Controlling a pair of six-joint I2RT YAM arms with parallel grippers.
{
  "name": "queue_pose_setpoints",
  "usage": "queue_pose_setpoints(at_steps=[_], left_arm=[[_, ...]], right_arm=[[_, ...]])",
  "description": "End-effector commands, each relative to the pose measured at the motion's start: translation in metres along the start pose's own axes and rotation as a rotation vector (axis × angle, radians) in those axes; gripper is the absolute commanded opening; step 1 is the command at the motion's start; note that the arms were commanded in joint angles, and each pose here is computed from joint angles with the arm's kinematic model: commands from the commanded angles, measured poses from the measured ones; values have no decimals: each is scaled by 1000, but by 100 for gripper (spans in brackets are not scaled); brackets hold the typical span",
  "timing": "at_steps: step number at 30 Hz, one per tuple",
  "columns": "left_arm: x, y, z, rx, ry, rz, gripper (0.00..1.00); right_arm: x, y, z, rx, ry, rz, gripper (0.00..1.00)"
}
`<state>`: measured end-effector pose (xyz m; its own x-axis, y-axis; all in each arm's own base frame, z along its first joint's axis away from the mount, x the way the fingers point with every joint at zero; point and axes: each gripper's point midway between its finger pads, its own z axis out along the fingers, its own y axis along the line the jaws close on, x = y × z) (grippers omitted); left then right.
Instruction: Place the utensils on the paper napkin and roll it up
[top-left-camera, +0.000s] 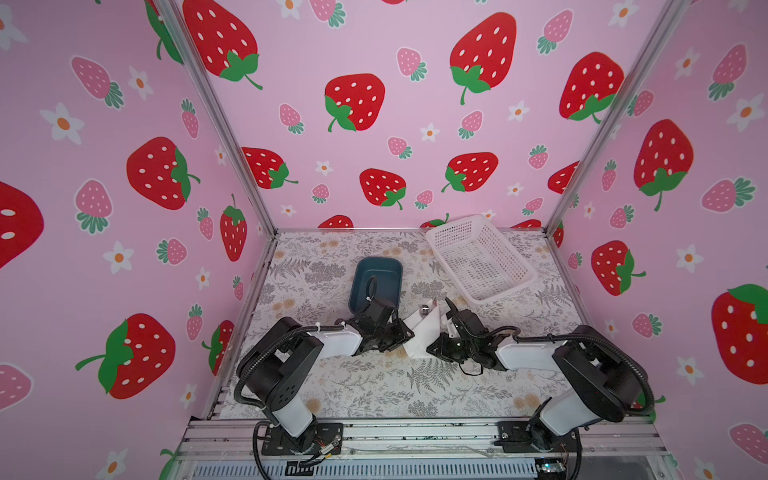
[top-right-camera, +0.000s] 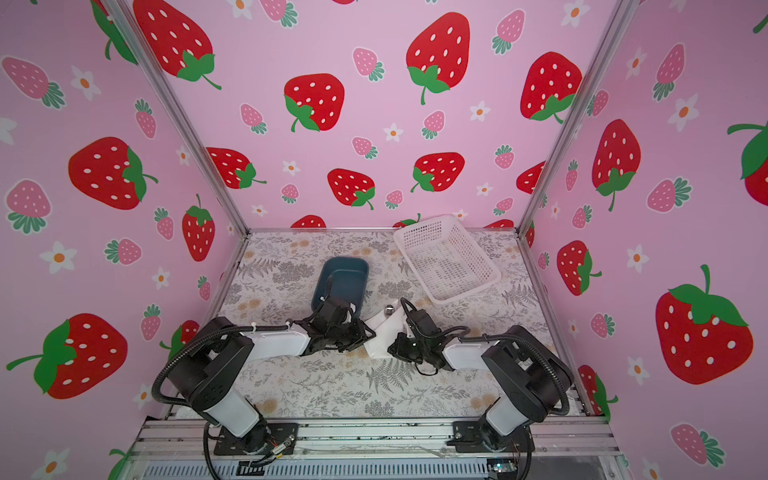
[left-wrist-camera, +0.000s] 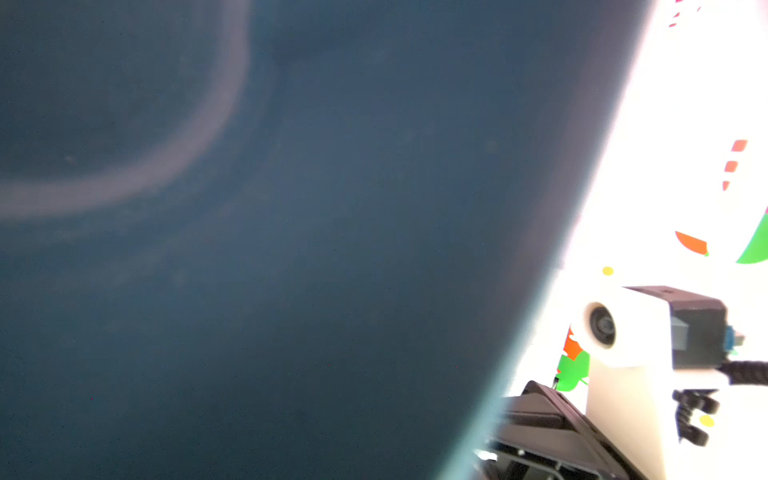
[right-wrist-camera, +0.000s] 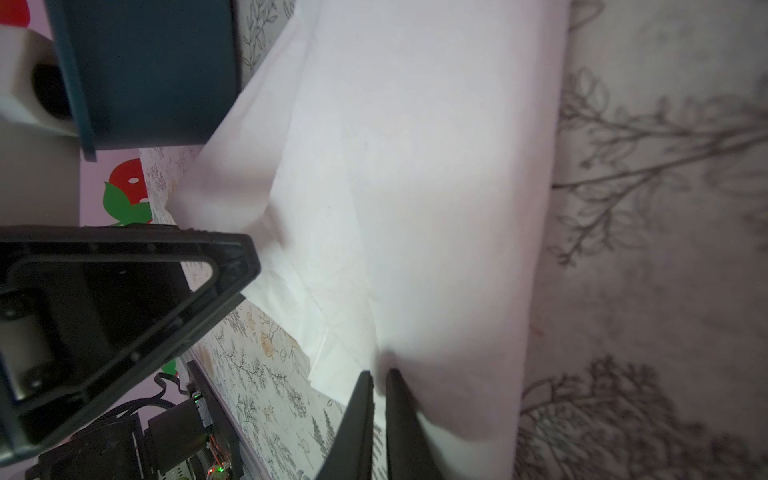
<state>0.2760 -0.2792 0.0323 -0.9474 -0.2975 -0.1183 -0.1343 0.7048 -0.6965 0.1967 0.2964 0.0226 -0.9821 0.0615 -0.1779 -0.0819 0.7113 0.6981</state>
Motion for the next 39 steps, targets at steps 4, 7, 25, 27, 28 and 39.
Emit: queue_pose_setpoints(at_steps=[4,7,25,27,28,39], left_arm=[[-11,-9,-6,-50,-28,80,30],[-15,-10,-7,-75,-32,119,21],[-3,-54,-9,-11,53,253,0],[-2,-59,-9,4,62,252,0],[-1,-61,-9,9,69,252,0],[9,-80,6,45,181,158,0]], right_arm=[[4,-8,2,36,10,8,12],[5,-8,2,37,10,8,12],[3,-8,1,42,2,10,12],[3,-9,1,44,2,10,12],[3,-9,1,45,2,11,12],[4,-11,1,49,3,10,12]])
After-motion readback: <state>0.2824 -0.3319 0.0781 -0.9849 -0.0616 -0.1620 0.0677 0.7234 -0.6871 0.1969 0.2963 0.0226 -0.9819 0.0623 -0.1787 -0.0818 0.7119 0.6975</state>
